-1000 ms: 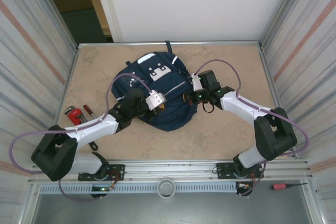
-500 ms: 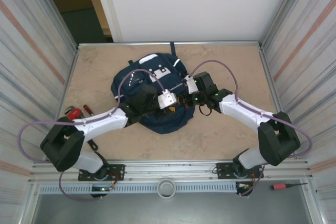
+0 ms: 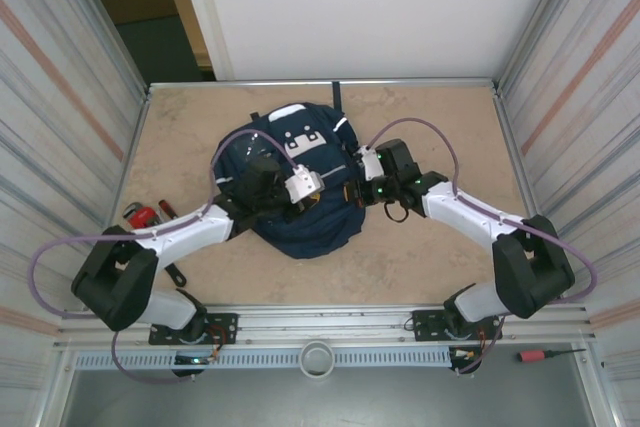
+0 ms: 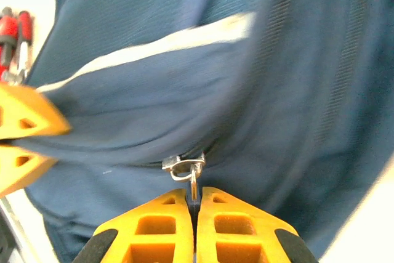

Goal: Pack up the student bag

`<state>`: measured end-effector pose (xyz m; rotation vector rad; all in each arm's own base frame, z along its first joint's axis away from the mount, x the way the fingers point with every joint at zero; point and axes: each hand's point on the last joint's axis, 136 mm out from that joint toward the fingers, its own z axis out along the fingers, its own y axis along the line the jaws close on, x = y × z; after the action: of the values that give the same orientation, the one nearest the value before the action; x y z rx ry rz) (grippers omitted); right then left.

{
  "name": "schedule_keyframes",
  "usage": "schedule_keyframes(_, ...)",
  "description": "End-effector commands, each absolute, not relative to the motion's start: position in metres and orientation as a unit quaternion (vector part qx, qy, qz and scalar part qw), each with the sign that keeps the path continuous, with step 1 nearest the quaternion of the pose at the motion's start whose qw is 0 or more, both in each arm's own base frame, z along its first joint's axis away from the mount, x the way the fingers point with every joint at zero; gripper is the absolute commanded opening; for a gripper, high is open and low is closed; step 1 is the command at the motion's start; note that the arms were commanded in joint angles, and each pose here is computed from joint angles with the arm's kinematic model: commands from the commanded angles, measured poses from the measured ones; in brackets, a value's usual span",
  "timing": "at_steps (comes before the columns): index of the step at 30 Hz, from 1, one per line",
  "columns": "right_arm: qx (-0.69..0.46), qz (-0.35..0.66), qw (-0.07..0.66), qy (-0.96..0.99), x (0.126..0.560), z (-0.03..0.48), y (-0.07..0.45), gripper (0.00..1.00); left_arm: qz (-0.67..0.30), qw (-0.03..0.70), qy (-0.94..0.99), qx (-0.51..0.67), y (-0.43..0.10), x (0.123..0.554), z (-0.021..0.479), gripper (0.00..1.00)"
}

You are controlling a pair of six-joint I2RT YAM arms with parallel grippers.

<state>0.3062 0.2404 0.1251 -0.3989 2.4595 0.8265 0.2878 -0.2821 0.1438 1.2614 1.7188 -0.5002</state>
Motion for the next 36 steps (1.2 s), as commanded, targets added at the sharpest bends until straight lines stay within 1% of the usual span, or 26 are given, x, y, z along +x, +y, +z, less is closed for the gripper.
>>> schedule_keyframes(1, -0.088, 0.259, 0.242, 0.931, 0.327, 0.112, 0.207, 0.0, -0.242, 0.491, 0.675, 0.495, -0.271, 0.283, 0.168, 0.0)
schedule_keyframes(6, -0.12, 0.286, 0.253, 0.917, 0.328, 0.125, 0.228, 0.0, -0.245, 0.493, 0.682, 0.482, -0.262, 0.281, 0.166, 0.0)
schedule_keyframes(9, -0.143, 0.302, 0.256, 0.907, 0.322, 0.13, 0.239, 0.0, -0.244, 0.481, 0.687, 0.488, -0.264, 0.281, 0.164, 0.17)
schedule_keyframes(10, -0.151, 0.305, 0.258, 0.904, 0.319, 0.132, 0.241, 0.0, -0.241, 0.477, 0.688, 0.491, -0.265, 0.28, 0.164, 0.25)
schedule_keyframes(13, -0.171, 0.314, 0.263, 0.896, 0.311, 0.138, 0.25, 0.0, -0.22, 0.475, 0.685, 0.508, -0.272, 0.279, 0.166, 0.41)
schedule_keyframes(16, -0.185, 0.324, 0.269, 0.888, 0.303, 0.143, 0.257, 0.0, -0.204, 0.469, 0.676, 0.53, -0.283, 0.276, 0.167, 0.48)
schedule_keyframes(20, -0.204, 0.338, 0.277, 0.876, 0.293, 0.154, 0.267, 0.0, -0.195, 0.454, 0.67, 0.555, -0.297, 0.274, 0.163, 0.52)
schedule_keyframes(24, -0.225, 0.351, 0.287, 0.862, 0.281, 0.166, 0.275, 0.0, -0.197, 0.437, 0.664, 0.574, -0.309, 0.274, 0.157, 0.52)
schedule_keyframes(26, -0.23, 0.356, 0.29, 0.858, 0.277, 0.169, 0.276, 0.0, -0.198, 0.434, 0.663, 0.577, -0.312, 0.275, 0.154, 0.5)
schedule_keyframes(28, -0.231, 0.357, 0.288, 0.858, 0.275, 0.167, 0.276, 0.0, -0.195, 0.436, 0.663, 0.576, -0.313, 0.278, 0.153, 0.42)
schedule_keyframes(32, -0.225, 0.33, 0.279, 0.873, 0.277, 0.152, 0.263, 0.0, -0.205, 0.439, 0.657, 0.578, -0.311, 0.276, 0.158, 0.14)
schedule_keyframes(33, -0.218, 0.32, 0.276, 0.88, 0.281, 0.146, 0.256, 0.0, -0.217, 0.439, 0.654, 0.576, -0.309, 0.273, 0.161, 0.09)
schedule_keyframes(36, -0.173, 0.293, 0.256, 0.905, 0.298, 0.128, 0.228, 0.0, -0.271, 0.447, 0.641, 0.562, -0.298, 0.264, 0.173, 0.04)
